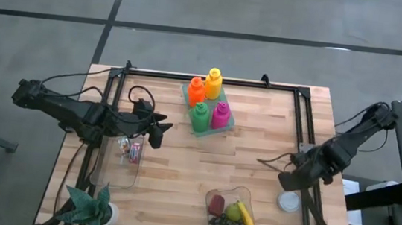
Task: Pick & Place Food Item
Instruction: Put the green and white tuna can into the top transparent bin
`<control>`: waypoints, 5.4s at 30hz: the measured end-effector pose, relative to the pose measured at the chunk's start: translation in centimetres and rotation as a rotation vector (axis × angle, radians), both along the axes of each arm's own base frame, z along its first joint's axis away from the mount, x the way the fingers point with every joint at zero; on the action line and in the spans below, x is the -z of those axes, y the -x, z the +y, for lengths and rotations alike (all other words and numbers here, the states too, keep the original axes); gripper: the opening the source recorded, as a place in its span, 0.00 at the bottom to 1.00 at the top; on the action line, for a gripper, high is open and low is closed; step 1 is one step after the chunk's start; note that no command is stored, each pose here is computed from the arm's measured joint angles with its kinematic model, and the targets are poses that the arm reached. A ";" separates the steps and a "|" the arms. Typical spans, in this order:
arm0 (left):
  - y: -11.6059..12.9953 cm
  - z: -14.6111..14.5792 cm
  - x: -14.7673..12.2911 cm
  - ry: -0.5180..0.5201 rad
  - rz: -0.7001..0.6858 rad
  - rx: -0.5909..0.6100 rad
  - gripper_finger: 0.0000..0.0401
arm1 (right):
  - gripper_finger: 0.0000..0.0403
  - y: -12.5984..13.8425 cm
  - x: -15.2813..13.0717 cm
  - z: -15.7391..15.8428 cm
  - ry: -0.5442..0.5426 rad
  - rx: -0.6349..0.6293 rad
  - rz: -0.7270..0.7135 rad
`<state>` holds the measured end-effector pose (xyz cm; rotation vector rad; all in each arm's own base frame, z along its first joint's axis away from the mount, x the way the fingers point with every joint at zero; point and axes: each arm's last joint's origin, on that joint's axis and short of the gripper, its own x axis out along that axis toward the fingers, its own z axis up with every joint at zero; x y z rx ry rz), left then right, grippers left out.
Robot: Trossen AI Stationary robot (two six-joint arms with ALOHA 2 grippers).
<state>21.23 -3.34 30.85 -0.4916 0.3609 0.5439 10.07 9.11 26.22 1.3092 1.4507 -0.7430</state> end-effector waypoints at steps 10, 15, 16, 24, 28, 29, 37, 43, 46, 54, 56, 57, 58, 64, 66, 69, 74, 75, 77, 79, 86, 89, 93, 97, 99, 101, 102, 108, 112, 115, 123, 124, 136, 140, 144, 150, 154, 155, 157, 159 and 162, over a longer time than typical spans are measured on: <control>0.0 0.0 0.0 0.001 -0.001 0.000 0.54 | 0.33 -1.4 3.3 3.2 0.067 0.012 0.114; 0.0 0.0 0.0 0.001 -0.003 0.000 0.54 | 0.33 -2.5 4.6 4.4 0.090 -0.019 0.130; 0.0 0.0 0.0 0.001 -0.003 0.000 0.54 | 0.33 -2.6 4.9 4.5 0.102 -0.025 0.140; 0.0 0.0 0.0 0.001 -0.003 -0.001 0.54 | 0.33 -3.1 6.9 5.1 0.183 -0.078 0.209; 0.0 0.0 0.0 0.001 -0.003 -0.001 0.54 | 0.33 -3.3 7.8 5.3 0.217 -0.105 0.240; 0.0 0.0 0.0 0.001 -0.003 -0.001 0.54 | 0.33 -3.4 8.0 5.3 0.223 -0.117 0.244; 0.0 0.0 0.0 0.001 -0.002 -0.001 0.54 | 0.33 -4.0 9.9 5.9 0.272 -0.129 0.304; 0.0 0.0 0.0 0.001 -0.001 -0.001 0.54 | 0.33 -4.3 10.8 6.2 0.311 -0.152 0.305; 0.0 0.0 0.0 0.000 -0.001 -0.001 0.54 | 0.33 -4.4 10.6 5.9 0.333 -0.144 0.268; 0.0 0.0 0.0 0.000 -0.001 -0.001 0.54 | 0.33 -5.1 9.8 4.4 0.554 -0.079 0.031; 0.0 0.0 0.0 0.000 -0.001 0.000 0.54 | 0.33 -5.4 10.0 4.0 0.585 -0.070 0.016; 0.0 0.0 0.0 0.000 -0.001 -0.001 0.54 | 0.33 -5.4 10.1 3.7 0.592 -0.061 0.017; 0.0 0.0 0.0 0.000 -0.001 -0.001 0.54 | 0.33 -5.5 10.3 3.4 0.593 -0.050 0.018; 0.0 0.0 0.0 0.000 -0.001 -0.001 0.54 | 0.33 -6.2 11.6 1.8 0.581 -0.004 -0.010; 0.0 0.0 0.0 0.000 -0.001 -0.001 0.54 | 0.33 -6.7 11.6 1.3 0.608 -0.003 -0.035; 0.0 0.0 0.0 0.001 -0.001 -0.001 0.54 | 0.33 -7.6 11.3 0.4 0.683 -0.008 -0.091; 0.0 0.0 0.0 0.000 -0.002 -0.001 0.54 | 0.33 -9.7 11.2 -1.6 0.706 -0.022 -0.171; 0.0 0.0 0.0 0.001 -0.002 -0.001 0.54 | 0.33 -10.2 11.2 -2.0 0.706 -0.030 -0.187; 0.0 0.0 0.0 0.001 -0.001 -0.001 0.54 | 0.33 -11.2 11.2 -2.8 0.706 -0.042 -0.226; 0.0 0.0 0.0 0.001 -0.002 -0.001 0.54 | 0.33 -12.0 11.1 -3.7 0.704 -0.056 -0.267; 0.0 0.0 0.0 0.001 -0.002 0.000 0.54 | 0.33 -14.7 10.6 -6.3 0.717 -0.114 -0.431; 0.0 0.0 0.0 0.001 -0.002 0.000 0.54 | 0.33 -15.7 11.1 -7.1 0.708 -0.134 -0.474; 0.0 0.0 0.0 0.001 -0.002 0.000 0.54 | 0.33 -17.4 12.0 -7.9 0.615 -0.163 -0.559; 0.0 0.0 0.0 0.001 -0.002 -0.001 0.54 | 0.33 -18.7 11.7 -7.7 0.546 -0.159 -0.710; 0.0 0.0 0.0 0.001 -0.002 -0.001 0.54 | 0.33 -19.1 10.5 -7.5 0.569 -0.178 -0.818; 0.0 0.0 0.0 0.001 -0.002 -0.001 0.54 | 0.33 -19.0 9.2 -7.6 0.602 -0.212 -0.881; 0.0 0.0 0.0 0.001 -0.002 -0.001 0.54 | 0.33 -18.8 8.6 -7.6 0.620 -0.228 -0.897; 0.0 0.0 0.0 0.001 -0.002 -0.001 0.54 | 0.33 -15.4 5.7 -7.9 0.652 -0.312 -0.815; 0.0 0.0 0.0 0.000 -0.001 -0.001 0.54 | 0.33 -12.5 5.6 -8.0 0.630 -0.390 -0.638; 0.0 0.0 0.0 -0.002 -0.001 -0.006 0.54 | 0.33 -11.3 5.8 -8.0 0.622 -0.437 -0.560; 0.0 0.1 0.0 -0.008 -0.002 -0.015 0.54 | 0.33 -10.8 8.8 -7.6 0.611 -0.501 -0.513; 0.0 0.1 0.0 -0.008 -0.003 -0.015 0.54 | 0.33 -11.0 9.2 -7.4 0.616 -0.520 -0.532; 0.0 0.1 0.1 -0.011 0.000 -0.018 0.54 | 0.33 -12.2 12.5 -6.5 0.647 -0.668 -0.537; 0.0 0.1 0.1 -0.013 0.000 -0.022 0.54 | 0.33 -13.5 13.2 -6.3 0.663 -0.646 -0.606; 0.0 0.1 0.1 -0.013 0.000 -0.022 0.54 | 0.33 -15.1 13.6 -6.1 0.699 -0.656 -0.719; 0.0 0.1 0.1 -0.013 0.000 -0.022 0.54 | 0.33 -17.5 14.5 -5.8 0.758 -0.741 -0.787; 0.0 0.1 0.1 -0.012 0.000 -0.022 0.54 | 0.33 -19.5 15.3 -5.5 0.757 -0.735 -0.784; 0.0 0.1 0.1 -0.013 0.000 -0.022 0.54 | 0.33 -20.0 15.5 -5.5 0.757 -0.736 -0.784; 0.0 0.1 0.1 -0.012 -0.001 -0.022 0.54 | 0.33 -21.2 15.6 -5.3 0.761 -0.739 -0.788; 0.0 0.1 0.1 -0.012 -0.001 -0.022 0.54 | 0.33 -22.5 15.4 -5.1 0.766 -0.739 -0.801; 0.0 0.1 0.1 -0.012 -0.001 -0.022 0.54 | 0.33 -24.3 15.0 -4.9 0.785 -0.766 -0.823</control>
